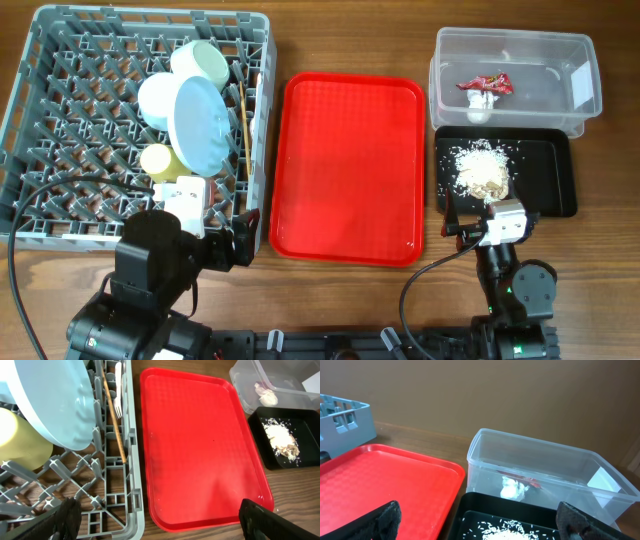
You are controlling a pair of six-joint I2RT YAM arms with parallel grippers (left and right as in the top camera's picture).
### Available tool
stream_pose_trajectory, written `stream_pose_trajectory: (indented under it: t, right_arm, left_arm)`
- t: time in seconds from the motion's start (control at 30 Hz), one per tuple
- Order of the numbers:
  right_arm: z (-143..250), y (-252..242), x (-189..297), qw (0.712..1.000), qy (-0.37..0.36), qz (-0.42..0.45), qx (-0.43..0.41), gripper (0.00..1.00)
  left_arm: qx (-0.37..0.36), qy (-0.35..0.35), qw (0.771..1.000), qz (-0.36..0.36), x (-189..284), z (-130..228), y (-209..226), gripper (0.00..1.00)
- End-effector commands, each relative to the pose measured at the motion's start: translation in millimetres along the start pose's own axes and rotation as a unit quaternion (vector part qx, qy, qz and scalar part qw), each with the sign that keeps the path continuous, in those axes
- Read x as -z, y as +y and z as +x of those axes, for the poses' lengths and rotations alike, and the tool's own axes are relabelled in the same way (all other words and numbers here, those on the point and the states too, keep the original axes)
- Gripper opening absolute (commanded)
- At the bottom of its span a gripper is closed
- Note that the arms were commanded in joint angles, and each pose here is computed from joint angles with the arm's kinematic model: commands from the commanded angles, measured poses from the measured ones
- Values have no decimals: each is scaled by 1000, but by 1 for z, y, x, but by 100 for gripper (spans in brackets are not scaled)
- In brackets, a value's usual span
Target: Sort waste into correct bins and load items into the dishwasher rack
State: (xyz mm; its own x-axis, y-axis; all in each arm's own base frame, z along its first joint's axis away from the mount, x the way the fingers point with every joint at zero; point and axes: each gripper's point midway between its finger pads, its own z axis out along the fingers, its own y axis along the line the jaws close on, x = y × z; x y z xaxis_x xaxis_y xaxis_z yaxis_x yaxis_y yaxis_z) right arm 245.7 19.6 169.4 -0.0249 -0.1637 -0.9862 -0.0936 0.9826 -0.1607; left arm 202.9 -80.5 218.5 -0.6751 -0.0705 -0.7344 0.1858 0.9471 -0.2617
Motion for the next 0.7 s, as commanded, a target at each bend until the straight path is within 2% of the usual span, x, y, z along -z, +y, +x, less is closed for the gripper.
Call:
stream_pose_trajectory:
  t: [0.0,0.1,0.2,0.43,0.57,0.6,0.67]
  right_arm:
    - [-6,4,1,1000,-13,-10,8,100]
    - [-6,4,1,1000,-13,-10,8,100]
    - [-6,4,1,1000,-13,-10,8,100]
    - [-6,4,1,1000,-13,-10,8,100]
    - [-6,4,1,1000,-13,-10,8,100]
    - [-6,4,1,1000,-13,-10,8,100]
    - [-6,4,1,1000,-13,-10,8,100]
  left_arm:
    - [3,0,1000,-4,0,1,1,100]
    - [8,2,1000,-12,1,2,6,100]
    - [23,-10,998,-52,0,2,30,100]
    - [62,-125,988,-60,-23,9,65,100]
    - [36,-204,977,-48,-35,15,70,100]
    - [12,-243,969,-43,-37,12,70,100]
    - [-13,-276,960,-42,-37,9,70,100]
